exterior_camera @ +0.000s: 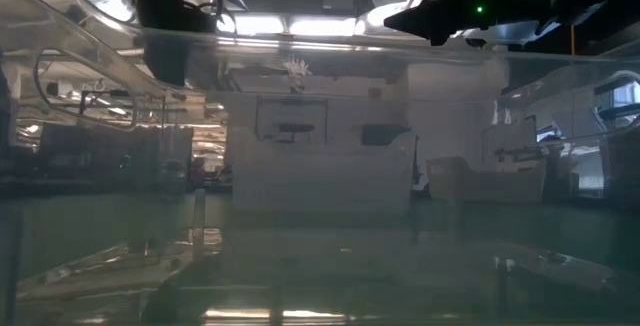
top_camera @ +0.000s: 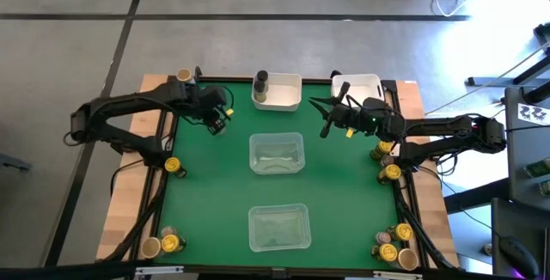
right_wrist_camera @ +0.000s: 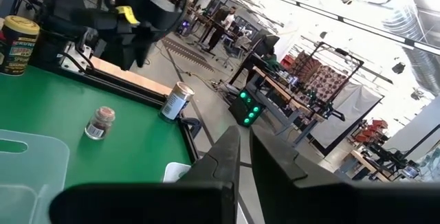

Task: Sort spices by type
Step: Put the top left transparent seasoning bottle into the center transparent bin

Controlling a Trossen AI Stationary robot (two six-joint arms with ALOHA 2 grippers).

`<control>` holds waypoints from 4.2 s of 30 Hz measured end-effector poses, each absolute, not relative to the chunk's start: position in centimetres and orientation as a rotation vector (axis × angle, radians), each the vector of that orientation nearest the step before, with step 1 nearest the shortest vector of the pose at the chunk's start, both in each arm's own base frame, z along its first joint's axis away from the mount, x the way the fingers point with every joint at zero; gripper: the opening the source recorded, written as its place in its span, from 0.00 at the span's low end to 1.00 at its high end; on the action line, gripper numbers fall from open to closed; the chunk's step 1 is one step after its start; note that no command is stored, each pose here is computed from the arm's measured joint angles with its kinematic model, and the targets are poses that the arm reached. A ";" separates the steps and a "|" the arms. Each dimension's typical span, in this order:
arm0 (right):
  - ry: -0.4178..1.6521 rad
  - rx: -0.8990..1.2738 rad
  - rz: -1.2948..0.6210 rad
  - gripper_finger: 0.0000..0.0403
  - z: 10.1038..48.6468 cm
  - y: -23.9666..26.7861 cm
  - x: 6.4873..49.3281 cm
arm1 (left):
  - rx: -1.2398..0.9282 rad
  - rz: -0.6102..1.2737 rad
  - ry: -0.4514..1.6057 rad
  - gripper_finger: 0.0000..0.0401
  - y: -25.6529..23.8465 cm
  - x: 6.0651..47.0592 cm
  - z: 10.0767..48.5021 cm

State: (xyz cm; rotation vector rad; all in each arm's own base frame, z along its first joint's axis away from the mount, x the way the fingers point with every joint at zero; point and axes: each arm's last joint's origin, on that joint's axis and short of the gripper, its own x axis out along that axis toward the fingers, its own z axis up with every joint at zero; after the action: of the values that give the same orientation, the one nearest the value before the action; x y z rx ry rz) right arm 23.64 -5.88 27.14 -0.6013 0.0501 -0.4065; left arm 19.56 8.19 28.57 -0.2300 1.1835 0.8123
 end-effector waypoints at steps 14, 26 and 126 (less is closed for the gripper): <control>0.050 -0.601 -0.406 0.09 27.1 -5.9 23.6 | -0.368 0.706 1.201 0.68 10.4 18.5 22.8; 0.049 -0.602 -0.405 0.09 27.1 -5.9 23.6 | -0.363 0.705 1.183 0.68 10.2 18.0 19.1; 0.048 -0.602 -0.403 0.09 27.2 -5.9 23.6 | 0.135 0.161 1.164 0.56 2.3 32.9 19.3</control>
State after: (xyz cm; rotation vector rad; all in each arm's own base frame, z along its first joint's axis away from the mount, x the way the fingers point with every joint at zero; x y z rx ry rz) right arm 23.65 -5.87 27.16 -0.6022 0.0482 -0.4027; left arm 32.92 2.31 19.31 0.1350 1.1638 0.1615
